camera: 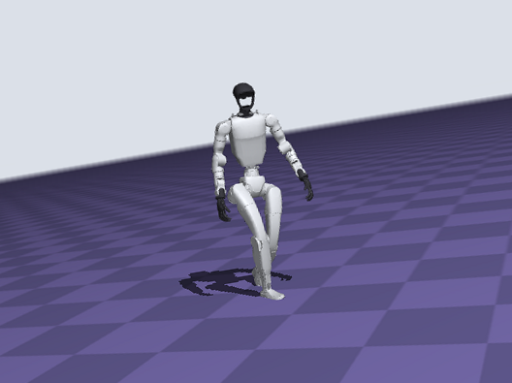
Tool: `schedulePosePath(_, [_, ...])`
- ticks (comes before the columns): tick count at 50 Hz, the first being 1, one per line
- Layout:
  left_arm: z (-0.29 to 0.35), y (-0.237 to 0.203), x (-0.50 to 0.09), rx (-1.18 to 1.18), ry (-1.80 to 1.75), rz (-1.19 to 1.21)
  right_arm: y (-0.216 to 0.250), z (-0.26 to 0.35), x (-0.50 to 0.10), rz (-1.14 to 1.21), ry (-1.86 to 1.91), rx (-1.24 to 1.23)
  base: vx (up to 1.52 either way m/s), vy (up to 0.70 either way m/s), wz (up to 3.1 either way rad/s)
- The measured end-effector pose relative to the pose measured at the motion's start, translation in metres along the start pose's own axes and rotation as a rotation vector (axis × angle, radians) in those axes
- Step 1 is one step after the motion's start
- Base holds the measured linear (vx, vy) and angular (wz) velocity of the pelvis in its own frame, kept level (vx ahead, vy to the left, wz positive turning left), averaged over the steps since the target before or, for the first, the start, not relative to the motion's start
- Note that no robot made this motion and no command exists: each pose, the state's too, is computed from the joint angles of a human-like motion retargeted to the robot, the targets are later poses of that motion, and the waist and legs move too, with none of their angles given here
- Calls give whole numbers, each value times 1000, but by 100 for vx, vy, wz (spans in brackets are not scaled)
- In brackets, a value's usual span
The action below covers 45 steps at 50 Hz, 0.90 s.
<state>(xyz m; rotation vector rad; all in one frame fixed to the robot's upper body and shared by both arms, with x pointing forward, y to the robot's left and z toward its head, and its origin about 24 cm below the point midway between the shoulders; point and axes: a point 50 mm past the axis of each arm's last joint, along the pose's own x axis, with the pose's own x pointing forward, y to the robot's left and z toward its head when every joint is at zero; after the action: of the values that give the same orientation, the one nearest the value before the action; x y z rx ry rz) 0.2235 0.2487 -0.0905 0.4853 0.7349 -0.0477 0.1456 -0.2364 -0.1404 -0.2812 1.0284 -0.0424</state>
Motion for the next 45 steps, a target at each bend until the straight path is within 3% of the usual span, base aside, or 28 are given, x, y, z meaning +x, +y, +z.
schedulePosePath(9, [-16, 20, -3, 16, 76, 69, 9, 22, 0, 51, -109, -16, -34, 5, -41])
schedulePosePath(23, [-89, 16, -30, -105, 343, 79, -6, 51, -3, 34, -235, -37, -31, -6, -22])
schedulePosePath(45, [-97, -1, -36, -236, 306, 118, -48, 9, -9, -126, -103, -104, -9, -5, -1])
